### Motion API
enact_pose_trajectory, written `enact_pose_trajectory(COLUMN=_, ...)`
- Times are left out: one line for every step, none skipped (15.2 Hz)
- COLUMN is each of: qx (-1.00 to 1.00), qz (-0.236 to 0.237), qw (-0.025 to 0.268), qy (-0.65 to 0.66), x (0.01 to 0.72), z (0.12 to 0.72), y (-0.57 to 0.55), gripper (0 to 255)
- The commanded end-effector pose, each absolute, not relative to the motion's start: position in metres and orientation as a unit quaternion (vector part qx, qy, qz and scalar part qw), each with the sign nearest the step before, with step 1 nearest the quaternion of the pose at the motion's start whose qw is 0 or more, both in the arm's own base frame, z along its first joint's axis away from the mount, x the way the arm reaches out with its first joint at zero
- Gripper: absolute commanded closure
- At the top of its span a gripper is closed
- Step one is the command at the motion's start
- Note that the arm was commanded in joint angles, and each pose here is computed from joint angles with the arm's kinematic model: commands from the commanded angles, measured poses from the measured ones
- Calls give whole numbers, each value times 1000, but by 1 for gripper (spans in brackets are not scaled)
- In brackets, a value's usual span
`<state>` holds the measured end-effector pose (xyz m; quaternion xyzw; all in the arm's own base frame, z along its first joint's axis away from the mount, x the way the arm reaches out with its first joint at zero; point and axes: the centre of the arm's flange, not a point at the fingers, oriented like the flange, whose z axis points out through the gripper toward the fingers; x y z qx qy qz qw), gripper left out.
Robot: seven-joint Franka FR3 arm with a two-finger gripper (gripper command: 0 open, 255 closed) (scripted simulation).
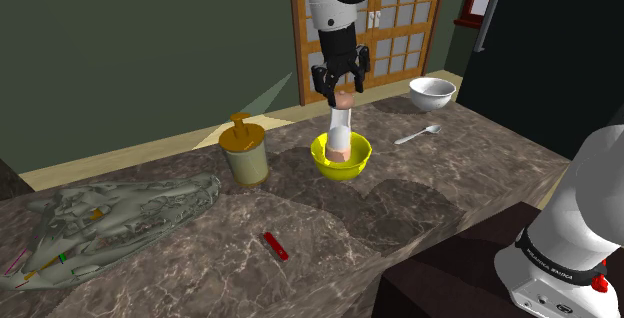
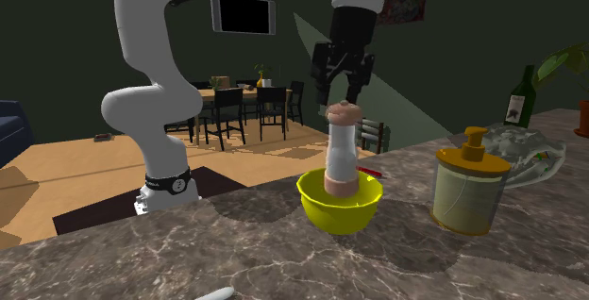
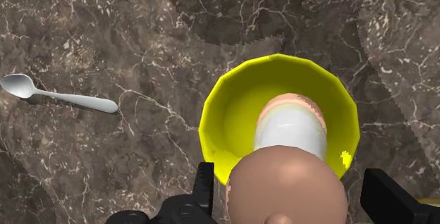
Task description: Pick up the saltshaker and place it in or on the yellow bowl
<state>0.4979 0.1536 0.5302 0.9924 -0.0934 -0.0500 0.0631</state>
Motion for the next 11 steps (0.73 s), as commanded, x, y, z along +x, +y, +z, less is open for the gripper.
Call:
enact_pose_trajectory(qx=992, qz=-50, qw=63, qy=-93, x=498, z=530, y=154, gripper=0)
enact_pose_trajectory(qx=992, qz=-50, qw=63, qy=-93, x=498, z=530, y=154, gripper=0)
enact_pose_trajectory(qx=992, qz=-50, qw=63, qy=-93, x=498, z=530, y=154, gripper=0)
enact_pose_trajectory(qx=992, qz=-50, qw=63, qy=-93, x=498, z=530, y=154, gripper=0)
enact_pose_trajectory(qx=992, qz=-50, qw=63, qy=-93, x=498, z=530, y=154, gripper=0)
enact_pose_trajectory(qx=992, qz=-50, qw=63, qy=-93, x=499, z=543, y=155, gripper=0)
enact_pose_trajectory(qx=992, qz=-50, qw=63, qy=-93, x=501, z=556, y=157, gripper=0)
enact_pose_trajectory(qx=992, qz=-50, qw=63, qy=-93, x=502, z=569, y=158, gripper=0)
enact_pose_trajectory(qx=992, qz=-50, qw=63, qy=-93, x=503, z=580, y=159, gripper=0)
enact_pose_trajectory(qx=992, qz=-50, qw=63, qy=-93, x=503, z=580, y=159, gripper=0)
enact_pose_trajectory(qx=992, qz=-50, qw=63, qy=-93, x=503, z=580, y=159, gripper=0)
